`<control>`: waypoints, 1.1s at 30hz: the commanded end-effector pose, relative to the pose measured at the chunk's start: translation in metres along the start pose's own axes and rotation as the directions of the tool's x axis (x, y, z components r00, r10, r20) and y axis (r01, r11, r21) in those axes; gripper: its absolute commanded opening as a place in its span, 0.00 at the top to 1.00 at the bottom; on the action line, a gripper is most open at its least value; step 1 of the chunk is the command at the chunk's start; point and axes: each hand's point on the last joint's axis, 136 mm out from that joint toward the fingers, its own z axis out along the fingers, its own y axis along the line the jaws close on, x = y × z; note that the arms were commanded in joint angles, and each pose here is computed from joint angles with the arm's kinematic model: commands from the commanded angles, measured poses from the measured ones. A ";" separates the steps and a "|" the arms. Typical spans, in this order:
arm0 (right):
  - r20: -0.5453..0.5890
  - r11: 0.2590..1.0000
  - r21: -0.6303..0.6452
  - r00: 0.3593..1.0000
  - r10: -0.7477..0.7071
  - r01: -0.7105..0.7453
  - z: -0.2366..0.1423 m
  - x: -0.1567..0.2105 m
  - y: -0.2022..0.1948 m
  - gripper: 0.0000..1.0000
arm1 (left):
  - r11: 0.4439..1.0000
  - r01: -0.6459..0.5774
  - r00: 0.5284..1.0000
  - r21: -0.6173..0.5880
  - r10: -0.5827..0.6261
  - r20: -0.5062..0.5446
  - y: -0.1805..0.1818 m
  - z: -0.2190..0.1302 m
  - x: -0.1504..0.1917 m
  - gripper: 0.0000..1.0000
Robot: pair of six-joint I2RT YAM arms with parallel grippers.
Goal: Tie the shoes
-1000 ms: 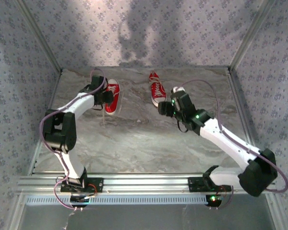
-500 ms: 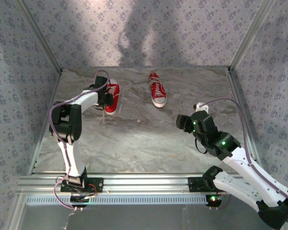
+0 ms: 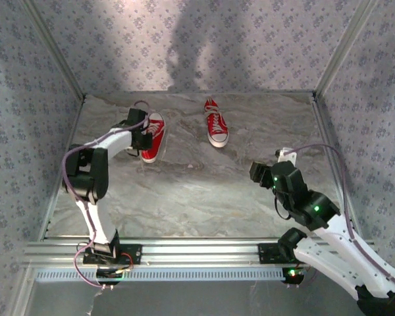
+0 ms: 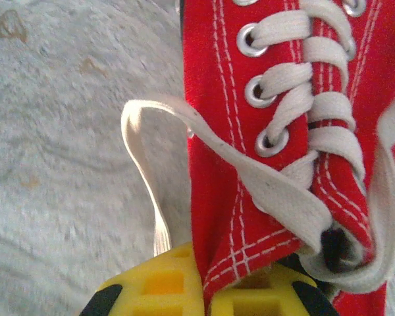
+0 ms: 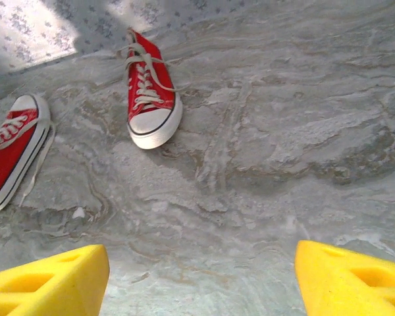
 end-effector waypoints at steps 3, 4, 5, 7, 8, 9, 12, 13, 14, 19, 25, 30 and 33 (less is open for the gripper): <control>0.075 0.995 0.086 0.996 0.052 -0.059 -0.002 0.000 -0.025 0.18 | 0.932 -0.284 0.939 0.225 0.223 0.262 -0.093 -0.086 -0.026 1.00; 0.078 0.994 0.095 0.996 0.047 -0.054 -0.002 0.001 -0.027 0.17 | 0.907 -0.339 0.921 0.251 0.265 0.285 -0.109 -0.095 -0.021 1.00; 0.081 0.993 0.104 0.996 0.045 -0.054 -0.001 0.001 -0.030 0.17 | 0.871 -0.404 0.898 0.279 0.318 0.305 -0.126 -0.103 -0.011 1.00; 0.085 0.991 0.121 0.995 0.046 -0.056 0.000 0.002 -0.034 0.17 | 0.782 -0.519 0.847 0.345 0.414 0.334 -0.159 -0.117 0.011 1.00; 0.083 0.990 0.125 0.995 0.047 -0.057 0.000 0.003 -0.035 0.17 | 0.731 -0.567 0.820 0.380 0.455 0.348 -0.174 -0.124 0.024 1.00; 0.077 0.991 0.124 0.996 0.048 -0.057 0.001 0.004 -0.036 0.17 | 0.672 -0.616 0.787 0.412 0.497 0.366 -0.188 -0.130 0.039 1.00; 0.077 0.994 0.109 0.997 0.024 -0.032 0.003 0.003 -0.033 0.18 | 0.518 -0.727 0.684 0.451 0.608 0.404 -0.218 -0.141 0.079 1.00; 0.075 0.994 0.109 0.997 0.025 -0.033 0.003 0.003 -0.034 0.18 | 0.481 -0.748 0.656 0.457 0.638 0.403 -0.224 -0.142 0.092 1.00; 0.072 0.993 0.112 0.997 0.025 -0.033 0.004 0.004 -0.035 0.18 | 0.435 -0.769 0.623 0.468 0.673 0.399 -0.231 -0.141 0.105 1.00; 0.061 0.991 0.126 0.998 0.035 -0.043 0.007 0.008 -0.040 0.17 | 0.341 -0.821 0.514 0.459 0.791 0.332 -0.243 -0.120 0.147 1.00; 0.043 0.991 0.113 0.997 0.071 -0.075 0.016 0.017 -0.040 0.08 | 0.397 -0.839 0.497 0.372 0.837 0.228 -0.229 -0.091 0.146 0.67; -0.022 0.986 0.117 0.992 0.121 -0.118 0.030 0.030 -0.039 0.05 | 0.469 -0.820 0.546 0.327 0.812 0.204 -0.223 -0.090 0.136 0.38; -0.094 0.992 0.079 0.990 0.102 -0.094 0.043 0.041 -0.028 0.05 | 0.538 -0.781 0.612 0.318 0.762 0.212 -0.217 -0.109 0.131 0.26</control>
